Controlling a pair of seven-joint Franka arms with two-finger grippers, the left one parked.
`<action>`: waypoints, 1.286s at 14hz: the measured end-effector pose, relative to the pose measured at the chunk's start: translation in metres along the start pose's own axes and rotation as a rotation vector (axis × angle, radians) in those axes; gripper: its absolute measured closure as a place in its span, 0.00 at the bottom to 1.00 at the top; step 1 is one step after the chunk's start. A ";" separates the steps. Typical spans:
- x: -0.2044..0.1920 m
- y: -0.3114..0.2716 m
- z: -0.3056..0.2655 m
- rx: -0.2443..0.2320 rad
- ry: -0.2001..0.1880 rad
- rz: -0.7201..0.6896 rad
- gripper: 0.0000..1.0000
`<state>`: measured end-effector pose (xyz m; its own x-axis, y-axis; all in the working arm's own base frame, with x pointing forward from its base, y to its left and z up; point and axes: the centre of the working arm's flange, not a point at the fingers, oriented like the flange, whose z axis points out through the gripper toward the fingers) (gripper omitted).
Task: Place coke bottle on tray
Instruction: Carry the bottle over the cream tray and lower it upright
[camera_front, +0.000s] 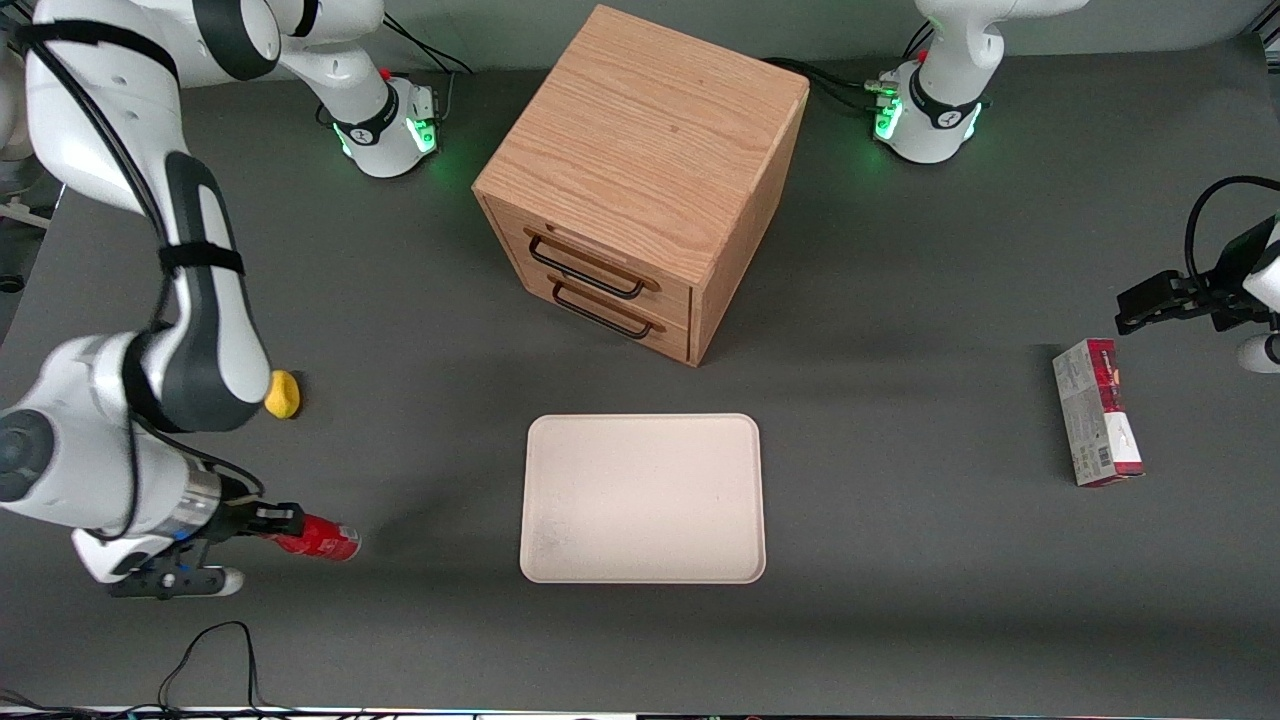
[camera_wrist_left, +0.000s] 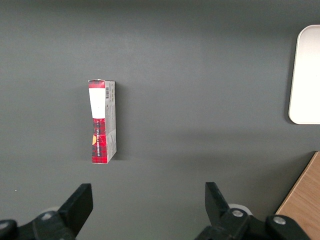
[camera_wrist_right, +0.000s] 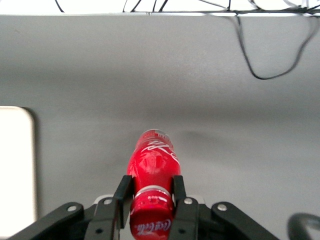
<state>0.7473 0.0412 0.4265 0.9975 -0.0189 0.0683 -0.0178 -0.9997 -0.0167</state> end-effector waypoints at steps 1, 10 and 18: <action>-0.002 0.000 -0.036 0.000 -0.008 0.010 0.63; -0.060 -0.212 -0.122 0.035 0.040 0.270 0.63; -0.065 -0.290 -0.036 0.073 0.087 0.254 0.63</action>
<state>0.6848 0.3320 0.4630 0.9519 -0.2733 0.1382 -0.2586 -0.9591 -0.1154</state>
